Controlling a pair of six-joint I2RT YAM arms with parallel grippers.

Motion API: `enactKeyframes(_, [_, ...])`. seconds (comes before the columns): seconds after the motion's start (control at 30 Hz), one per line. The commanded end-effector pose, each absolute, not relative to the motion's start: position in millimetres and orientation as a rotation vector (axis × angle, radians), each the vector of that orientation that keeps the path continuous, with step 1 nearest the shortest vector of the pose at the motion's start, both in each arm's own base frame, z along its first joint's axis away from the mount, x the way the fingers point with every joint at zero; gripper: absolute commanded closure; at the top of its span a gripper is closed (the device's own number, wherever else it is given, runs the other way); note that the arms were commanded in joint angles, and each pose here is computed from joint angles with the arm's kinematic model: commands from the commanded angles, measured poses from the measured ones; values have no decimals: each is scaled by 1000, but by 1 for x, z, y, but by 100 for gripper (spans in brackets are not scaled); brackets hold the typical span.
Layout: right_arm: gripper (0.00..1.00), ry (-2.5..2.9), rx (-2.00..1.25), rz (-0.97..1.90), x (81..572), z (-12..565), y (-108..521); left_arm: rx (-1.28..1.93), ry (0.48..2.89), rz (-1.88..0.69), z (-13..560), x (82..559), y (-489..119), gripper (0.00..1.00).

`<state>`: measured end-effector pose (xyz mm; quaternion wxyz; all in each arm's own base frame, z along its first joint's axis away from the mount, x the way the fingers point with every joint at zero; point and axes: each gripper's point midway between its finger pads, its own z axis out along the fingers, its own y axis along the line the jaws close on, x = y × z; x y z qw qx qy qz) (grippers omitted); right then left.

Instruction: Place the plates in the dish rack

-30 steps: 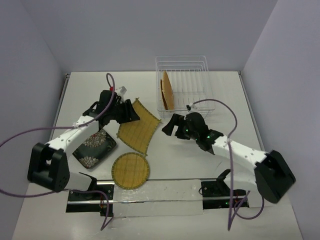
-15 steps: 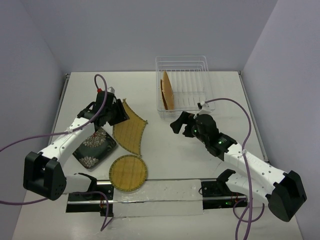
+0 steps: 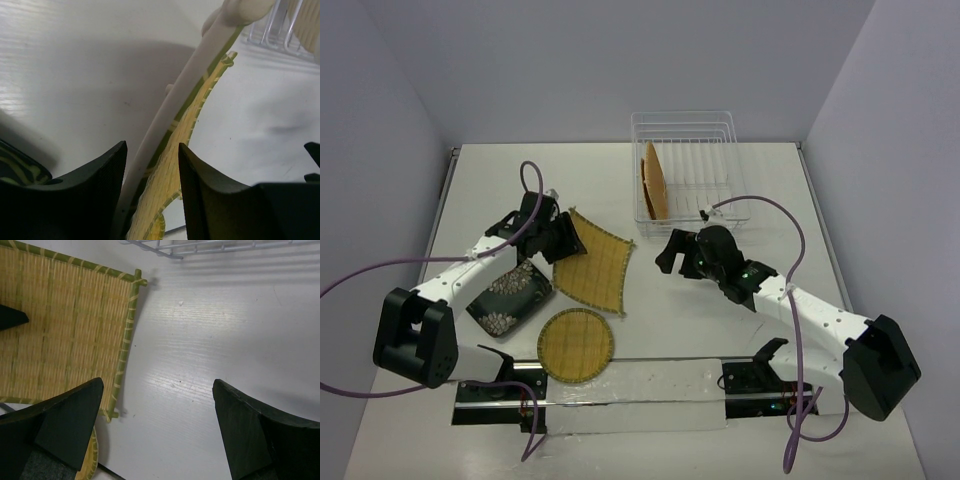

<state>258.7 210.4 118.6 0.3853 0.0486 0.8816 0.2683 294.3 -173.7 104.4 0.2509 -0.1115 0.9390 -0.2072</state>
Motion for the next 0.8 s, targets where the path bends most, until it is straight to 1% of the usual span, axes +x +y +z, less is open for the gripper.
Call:
enactKeyframes(0.0, [3, 2200, 97, 691, 270, 137, 216, -215, 2483, -770, 126, 292, -197, 63])
enactKeyframes(0.03, [3, 2201, 89, 691, 270, 137, 217, -218, 2478, -775, 127, 291, -197, 56])
enactKeyframes(0.17, [3, 2200, 78, 696, 271, 138, 219, -211, 2453, -803, 136, 289, -196, 46])
enactKeyframes(0.2, [3, 2203, 76, 695, 271, 137, 219, -201, 2439, -810, 139, 289, -196, 42])
enactKeyframes(0.33, [3, 2202, 66, 701, 272, 139, 221, -175, 2436, -835, 144, 285, -197, 37])
enactKeyframes(0.47, [3, 2216, 11, 741, 269, 136, 230, -198, 2459, -800, 140, 282, -191, 37])
enactKeyframes(0.5, [3, 2217, -27, 790, 265, 138, 237, -200, 2464, -801, 139, 282, -191, 39])
enactKeyframes(0.57, [3, 2274, -70, 856, 260, 124, 252, -193, 2473, -829, 137, 281, -195, 47])
enactKeyframes(0.6, [4, 2284, -74, 865, 260, 123, 255, -190, 2484, -843, 133, 279, -197, 56])
enactKeyframes(0.63, [4, 2292, -72, 859, 260, 119, 255, -186, 2487, -858, 132, 280, -199, 62])
enactKeyframes(0.7, [4, 2289, -64, 841, 262, 118, 253, -175, 2513, -877, 125, 277, -202, 80])
enactKeyframes(0.73, [4, 2283, -67, 841, 262, 120, 253, -172, 2512, -885, 125, 277, -203, 86])
enactKeyframes(0.77, [4, 2272, -64, 830, 263, 122, 251, -164, 2510, -900, 125, 277, -205, 95])
